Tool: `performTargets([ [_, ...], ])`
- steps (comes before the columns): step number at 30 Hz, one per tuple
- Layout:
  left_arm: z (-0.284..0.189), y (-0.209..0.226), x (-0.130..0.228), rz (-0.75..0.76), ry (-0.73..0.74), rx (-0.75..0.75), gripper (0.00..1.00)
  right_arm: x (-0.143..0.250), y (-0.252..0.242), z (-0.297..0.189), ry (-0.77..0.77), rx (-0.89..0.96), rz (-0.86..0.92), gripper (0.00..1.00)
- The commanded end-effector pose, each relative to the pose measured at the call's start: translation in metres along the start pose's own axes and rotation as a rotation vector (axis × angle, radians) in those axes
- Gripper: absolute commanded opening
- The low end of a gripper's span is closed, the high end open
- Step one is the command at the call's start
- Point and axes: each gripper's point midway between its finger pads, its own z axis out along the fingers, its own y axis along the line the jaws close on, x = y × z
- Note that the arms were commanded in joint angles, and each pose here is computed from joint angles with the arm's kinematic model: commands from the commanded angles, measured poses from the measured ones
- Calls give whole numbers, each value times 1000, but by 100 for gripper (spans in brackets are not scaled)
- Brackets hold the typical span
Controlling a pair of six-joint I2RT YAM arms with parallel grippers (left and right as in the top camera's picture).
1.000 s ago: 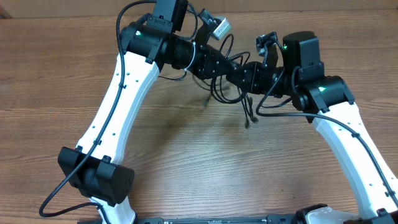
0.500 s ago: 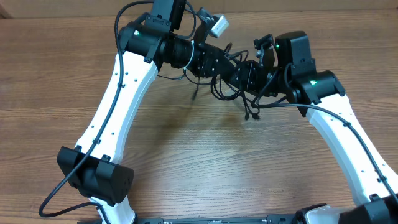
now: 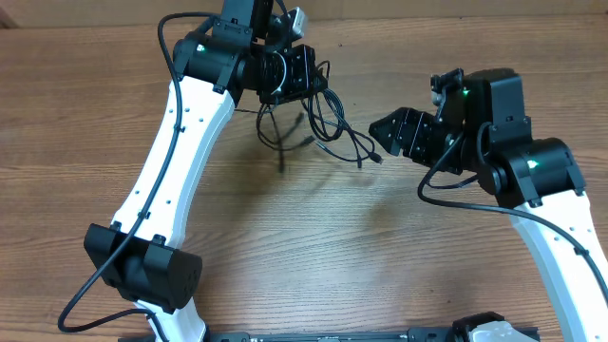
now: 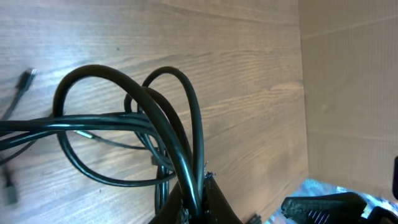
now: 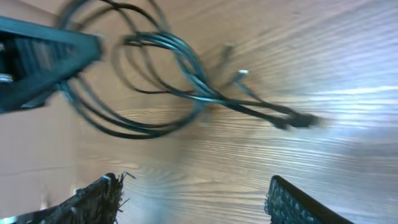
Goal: Untangle cables
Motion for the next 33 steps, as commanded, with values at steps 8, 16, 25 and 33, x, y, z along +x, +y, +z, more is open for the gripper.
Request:
performTargets([
  [8, -36, -23, 0, 271, 7, 230, 4, 44, 16, 8, 154, -252, -901, 100],
  [16, -69, -26, -5, 251, 12, 420, 4, 35, 14, 30, 155, -279, -942, 100],
  [25, -79, -38, 2, 236, 45, 525, 4, 17, 7, 77, 156, -323, -935, 100],
  [33, -81, -39, 2, 234, 46, 537, 4, 40, 8, 102, 264, -449, -859, 77],
])
